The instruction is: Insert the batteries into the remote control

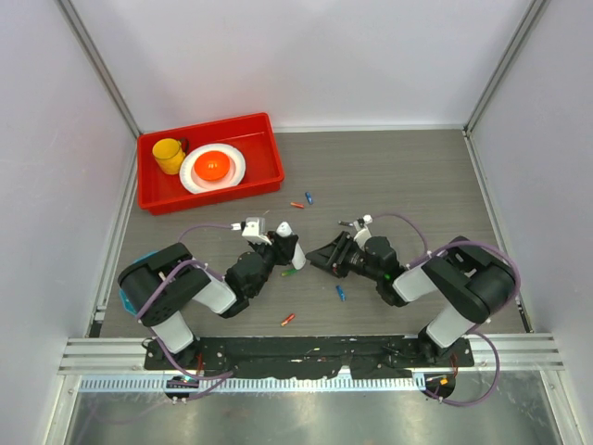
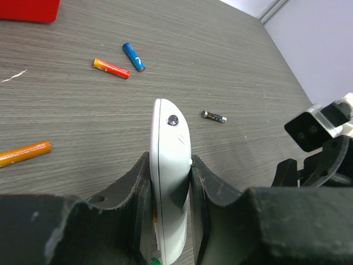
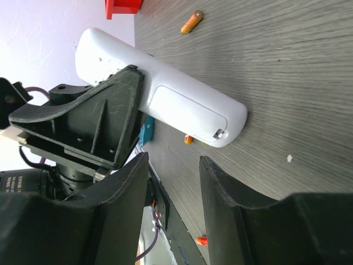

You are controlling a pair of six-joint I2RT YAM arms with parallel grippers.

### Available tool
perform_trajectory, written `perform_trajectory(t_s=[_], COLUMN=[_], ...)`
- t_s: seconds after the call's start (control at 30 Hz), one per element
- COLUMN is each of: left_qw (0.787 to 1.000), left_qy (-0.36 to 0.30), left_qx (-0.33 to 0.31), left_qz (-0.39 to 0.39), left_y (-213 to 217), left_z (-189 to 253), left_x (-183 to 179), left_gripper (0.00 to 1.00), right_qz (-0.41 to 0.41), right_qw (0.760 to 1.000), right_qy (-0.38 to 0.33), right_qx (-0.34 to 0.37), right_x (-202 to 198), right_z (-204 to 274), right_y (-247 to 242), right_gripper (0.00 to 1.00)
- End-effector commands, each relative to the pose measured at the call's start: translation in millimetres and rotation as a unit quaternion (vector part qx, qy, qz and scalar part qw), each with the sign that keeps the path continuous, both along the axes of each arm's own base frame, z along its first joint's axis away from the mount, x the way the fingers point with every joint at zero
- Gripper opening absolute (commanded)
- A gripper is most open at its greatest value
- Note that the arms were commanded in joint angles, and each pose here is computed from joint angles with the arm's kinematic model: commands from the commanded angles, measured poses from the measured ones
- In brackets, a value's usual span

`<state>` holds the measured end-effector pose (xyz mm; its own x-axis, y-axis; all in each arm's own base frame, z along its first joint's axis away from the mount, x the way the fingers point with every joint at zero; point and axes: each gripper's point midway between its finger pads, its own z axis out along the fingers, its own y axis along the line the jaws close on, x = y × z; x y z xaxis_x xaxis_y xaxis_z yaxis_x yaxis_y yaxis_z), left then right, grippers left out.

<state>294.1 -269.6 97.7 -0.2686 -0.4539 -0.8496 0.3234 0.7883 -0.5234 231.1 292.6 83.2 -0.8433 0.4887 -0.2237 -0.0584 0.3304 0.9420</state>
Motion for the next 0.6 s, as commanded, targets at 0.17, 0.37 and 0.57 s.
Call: perform_trajectory(t_s=[0.17,0.37,0.57], left_qw=[0.99,0.99,0.99], left_qy=[-0.087,-0.085,-0.084], left_qx=[-0.115,-0.114,-0.116], left_qz=[0.008,0.005,0.005], left_y=[-6.5,-7.6,-7.5], left_z=[71.0,69.4,69.5], left_x=[7.7,6.8,6.9], left_gripper=[0.0,0.0,0.0], right_qz=[-0.002,-0.001,0.004], right_qw=[0.999,0.999,0.999], right_qy=[-0.001,0.001,0.005], right_qx=[0.035,0.049,0.051], right_x=[7.5,9.9,10.6], right_z=[1.1,2.0,-0.2], right_y=[6.6,10.2,12.8], right_gripper=[0.47,0.47,0.46])
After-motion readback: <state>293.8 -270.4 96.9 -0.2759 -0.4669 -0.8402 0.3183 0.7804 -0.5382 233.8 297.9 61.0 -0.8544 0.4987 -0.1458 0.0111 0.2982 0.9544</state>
